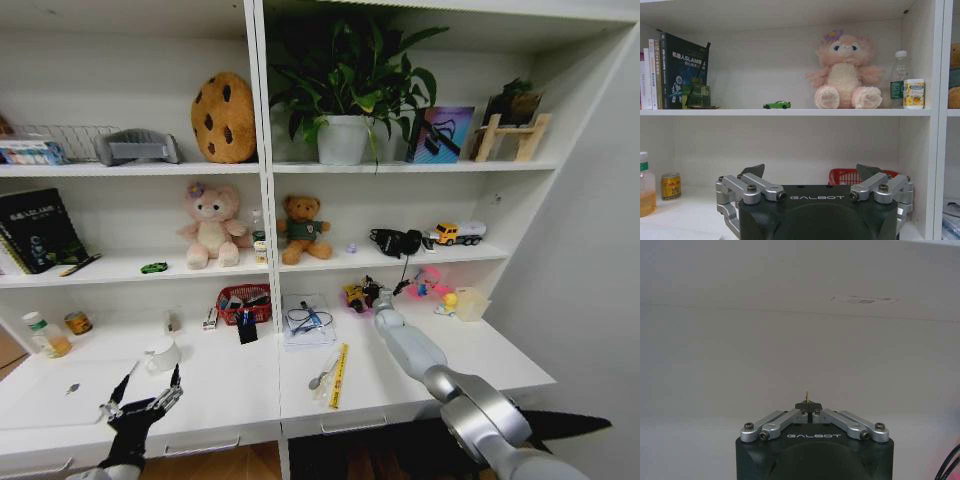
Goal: Organize the objects on the table.
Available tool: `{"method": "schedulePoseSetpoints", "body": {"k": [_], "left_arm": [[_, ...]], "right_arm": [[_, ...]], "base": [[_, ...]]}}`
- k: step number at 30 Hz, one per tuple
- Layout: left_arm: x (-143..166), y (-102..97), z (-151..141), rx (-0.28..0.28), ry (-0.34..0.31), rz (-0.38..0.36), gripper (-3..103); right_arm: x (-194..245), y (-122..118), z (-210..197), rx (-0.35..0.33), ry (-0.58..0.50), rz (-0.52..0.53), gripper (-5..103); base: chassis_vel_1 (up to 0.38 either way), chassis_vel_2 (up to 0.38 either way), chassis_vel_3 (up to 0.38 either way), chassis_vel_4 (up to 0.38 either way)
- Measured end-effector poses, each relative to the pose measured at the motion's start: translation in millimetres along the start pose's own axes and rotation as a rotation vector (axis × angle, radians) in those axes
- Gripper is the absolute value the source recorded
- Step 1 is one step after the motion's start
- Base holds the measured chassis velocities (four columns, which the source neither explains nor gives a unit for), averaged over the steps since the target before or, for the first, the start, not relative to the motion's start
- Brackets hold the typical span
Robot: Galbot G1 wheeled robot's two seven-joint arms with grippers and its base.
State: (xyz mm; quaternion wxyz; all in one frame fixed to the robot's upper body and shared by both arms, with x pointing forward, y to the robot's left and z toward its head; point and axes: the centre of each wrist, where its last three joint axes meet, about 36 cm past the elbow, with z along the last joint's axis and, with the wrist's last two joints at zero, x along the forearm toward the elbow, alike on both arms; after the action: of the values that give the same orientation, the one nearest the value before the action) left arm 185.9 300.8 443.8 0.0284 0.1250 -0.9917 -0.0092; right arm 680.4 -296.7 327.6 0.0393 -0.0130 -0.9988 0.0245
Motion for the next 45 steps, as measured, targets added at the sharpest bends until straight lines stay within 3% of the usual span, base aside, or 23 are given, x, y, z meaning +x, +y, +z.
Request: {"method": "schedulePoseSetpoints", "body": {"k": [2,8,10,11,17,19,20,21,24,26,28,33,39,45], "left_arm": [[0,0.1,0,0.001,0.0,0.0,100],[-1,0.2,0,0.002,-0.002,0.002,100],[-1,0.2,0,0.003,-0.005,0.002,100],[-1,0.2,0,0.003,-0.005,0.002,100],[-2,0.1,0,0.004,-0.005,0.002,100],[-2,0.1,0,0.004,-0.006,0.002,100],[-2,-0.1,-1,0.005,-0.007,0.002,100],[-2,-0.1,-1,0.005,-0.007,0.002,100],[-3,-1.0,-1,0.007,-0.01,0.005,100],[-3,-1.1,-1,0.006,-0.011,0.006,100],[-4,-0.9,-2,0.005,-0.013,0.008,100],[-5,0.8,-5,0.002,-0.019,0.008,100],[-7,3.1,-8,0.001,-0.028,0.004,100],[-9,3.0,-9,0.003,-0.027,-0.005,100]], "right_arm": [[0,-1,0,-0.001,-0.001,-0.001,-2],[4,-1,3,-0.001,0.007,-0.008,14],[9,0,8,0.0,0.016,-0.014,30],[9,0,8,0.0,0.016,-0.014,30],[14,-1,6,0.002,0.007,-0.023,57],[16,-2,6,0.002,0.005,-0.025,57],[21,-1,6,-0.001,0.002,-0.036,68],[21,-1,6,-0.001,0.002,-0.036,68],[44,-1,18,0.002,0.009,-0.079,85],[51,-1,21,0.003,0.009,-0.092,85],[64,0,24,0.004,-0.001,-0.115,95],[85,-11,20,0.018,-0.033,-0.137,100],[127,-44,0,0.043,-0.098,-0.154,100],[182,-48,1,0.022,-0.111,-0.207,100]], "base": [[0.0,0.0,0.0,0.0],[0.0,0.0,0.0,0.0],[0.0,0.0,0.0,0.0],[0.0,0.0,0.0,0.0],[0.0,0.0,0.0,0.0],[0.0,0.0,0.0,0.0],[0.0,0.0,0.0,0.0],[0.0,0.0,0.0,0.0],[0.0,0.0,0.0,0.0],[0.0,0.0,0.0,0.0],[0.0,0.0,0.0,0.0],[0.0,0.0,0.0,0.0],[0.0,0.0,0.0,0.0],[0.0,0.0,0.0,0.0]]}}
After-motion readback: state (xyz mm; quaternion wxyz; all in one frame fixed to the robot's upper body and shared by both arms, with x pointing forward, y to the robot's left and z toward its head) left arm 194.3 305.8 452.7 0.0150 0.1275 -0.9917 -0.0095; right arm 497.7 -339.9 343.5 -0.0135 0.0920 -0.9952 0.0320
